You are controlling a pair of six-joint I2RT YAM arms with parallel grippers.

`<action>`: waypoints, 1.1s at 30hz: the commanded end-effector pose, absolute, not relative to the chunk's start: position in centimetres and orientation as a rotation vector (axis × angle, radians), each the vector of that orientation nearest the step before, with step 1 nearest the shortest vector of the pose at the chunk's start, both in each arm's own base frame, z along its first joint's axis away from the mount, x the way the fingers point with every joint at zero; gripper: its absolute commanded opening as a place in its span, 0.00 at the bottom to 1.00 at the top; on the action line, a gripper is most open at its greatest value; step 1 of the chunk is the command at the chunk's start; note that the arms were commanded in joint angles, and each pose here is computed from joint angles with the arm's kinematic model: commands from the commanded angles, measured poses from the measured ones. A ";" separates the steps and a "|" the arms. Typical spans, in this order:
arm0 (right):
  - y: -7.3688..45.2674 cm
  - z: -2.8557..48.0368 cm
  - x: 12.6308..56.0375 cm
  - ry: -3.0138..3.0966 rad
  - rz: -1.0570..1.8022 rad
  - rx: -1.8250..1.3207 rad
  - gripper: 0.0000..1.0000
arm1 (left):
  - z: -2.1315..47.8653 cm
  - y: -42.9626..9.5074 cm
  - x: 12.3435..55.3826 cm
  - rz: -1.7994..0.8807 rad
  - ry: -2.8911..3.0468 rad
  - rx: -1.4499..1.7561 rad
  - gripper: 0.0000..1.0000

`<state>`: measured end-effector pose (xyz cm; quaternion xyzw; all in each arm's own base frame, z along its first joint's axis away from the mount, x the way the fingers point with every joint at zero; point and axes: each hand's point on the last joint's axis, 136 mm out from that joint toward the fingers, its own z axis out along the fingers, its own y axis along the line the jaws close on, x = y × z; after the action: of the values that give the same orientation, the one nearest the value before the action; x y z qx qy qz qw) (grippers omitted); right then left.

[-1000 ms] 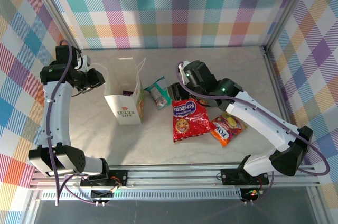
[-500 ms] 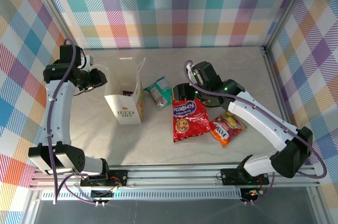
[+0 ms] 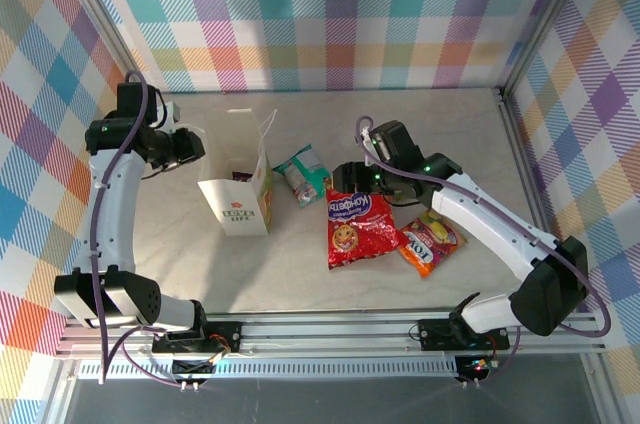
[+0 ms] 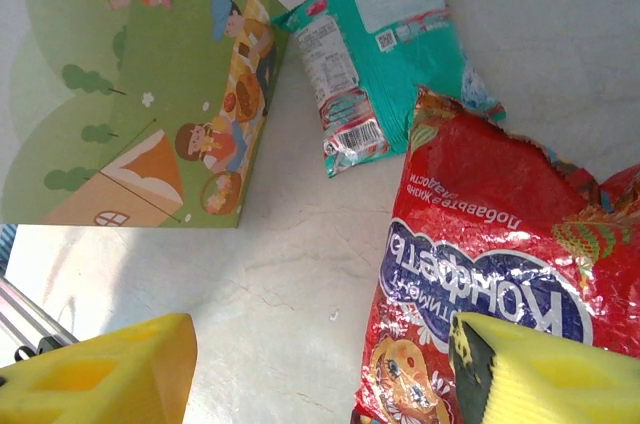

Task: Place the snacks into the paper bag

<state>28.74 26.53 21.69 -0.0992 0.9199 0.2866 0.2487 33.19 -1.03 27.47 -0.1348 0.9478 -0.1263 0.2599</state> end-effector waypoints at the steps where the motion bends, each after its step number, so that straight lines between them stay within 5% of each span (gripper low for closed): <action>1: 27.1 20.5 28.7 2.537 0.830 -0.247 0.68 | 28.0 -1.0 33.9 -0.320 2.548 -0.335 0.31; 33: 34.3 17.7 36.1 2.607 0.832 -0.415 0.74 | 27.5 -0.9 33.0 -0.294 2.553 -0.326 0.36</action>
<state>36.12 33.68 18.26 -0.1373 0.9252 0.2905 0.2019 33.44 -0.75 27.38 -0.1343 0.9474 -0.1185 0.2654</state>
